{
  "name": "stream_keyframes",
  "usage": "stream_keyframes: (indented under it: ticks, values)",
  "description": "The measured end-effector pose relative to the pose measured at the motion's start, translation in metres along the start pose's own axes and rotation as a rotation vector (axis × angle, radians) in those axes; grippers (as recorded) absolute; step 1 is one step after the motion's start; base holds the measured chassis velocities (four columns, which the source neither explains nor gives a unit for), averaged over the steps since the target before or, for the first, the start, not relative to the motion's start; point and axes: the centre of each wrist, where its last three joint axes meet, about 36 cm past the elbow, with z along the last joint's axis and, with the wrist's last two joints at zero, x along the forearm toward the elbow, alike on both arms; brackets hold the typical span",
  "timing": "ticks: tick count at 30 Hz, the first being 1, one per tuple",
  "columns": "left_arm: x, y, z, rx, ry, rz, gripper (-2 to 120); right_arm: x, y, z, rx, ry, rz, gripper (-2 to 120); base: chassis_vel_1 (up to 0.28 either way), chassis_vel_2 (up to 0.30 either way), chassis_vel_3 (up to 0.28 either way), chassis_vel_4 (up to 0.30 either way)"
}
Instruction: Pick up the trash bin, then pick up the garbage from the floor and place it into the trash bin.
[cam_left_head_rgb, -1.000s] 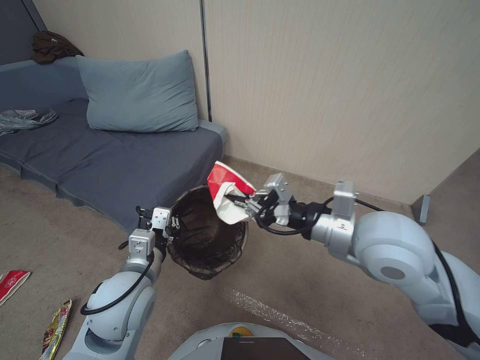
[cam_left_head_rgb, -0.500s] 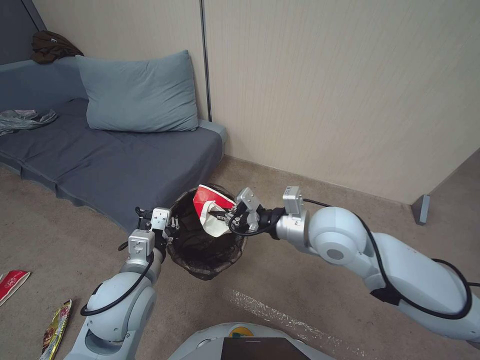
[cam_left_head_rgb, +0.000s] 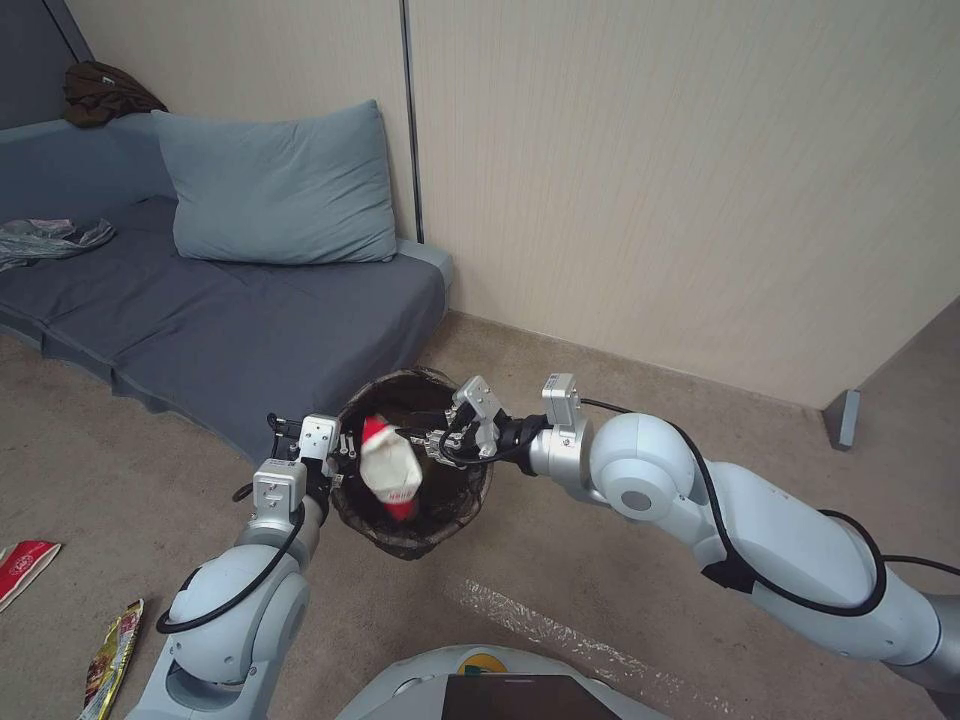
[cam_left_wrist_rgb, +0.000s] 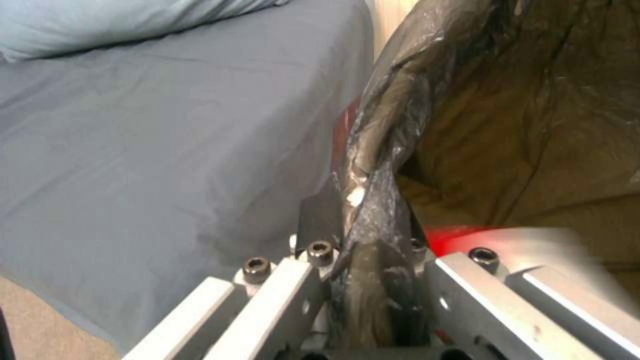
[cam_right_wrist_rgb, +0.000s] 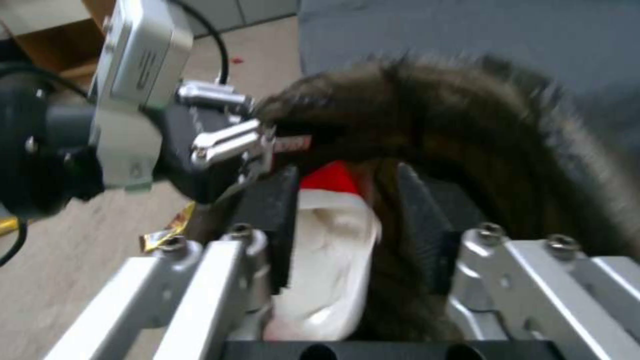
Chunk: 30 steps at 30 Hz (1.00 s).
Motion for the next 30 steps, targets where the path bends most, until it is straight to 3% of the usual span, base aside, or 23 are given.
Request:
stream_keyframes:
  ticks: [7, 9, 17, 19, 30]
  values:
    - [-0.001, 0.0, 0.0, -0.001, -0.003, 0.003, 0, 0.003, -0.003, -0.002, -0.003, -0.02, 0.016, 65, 0.0, 0.0, 0.0, 0.0]
    - [-0.001, 0.0, -0.001, -0.002, -0.004, 0.003, 0, 0.012, -0.004, -0.007, -0.002, -0.062, 0.04, 78, 0.0, 0.0, 0.0, 0.0]
    - [0.001, 0.001, -0.003, 0.003, -0.01, 0.009, 0, 0.046, -0.012, -0.027, 0.036, -0.183, 0.169, 99, 0.0, 0.0, 0.0, 0.0]
    - [0.001, 0.001, -0.003, 0.008, -0.011, 0.013, 0, 0.06, -0.013, -0.031, 0.076, -0.232, 0.284, 100, 0.0, 0.0, 0.0, 0.0]
    - [0.001, 0.001, -0.004, 0.012, -0.012, 0.013, 0, 0.075, -0.015, -0.032, 0.1, -0.274, 0.399, 100, 0.0, 0.0, 0.0, 0.0]
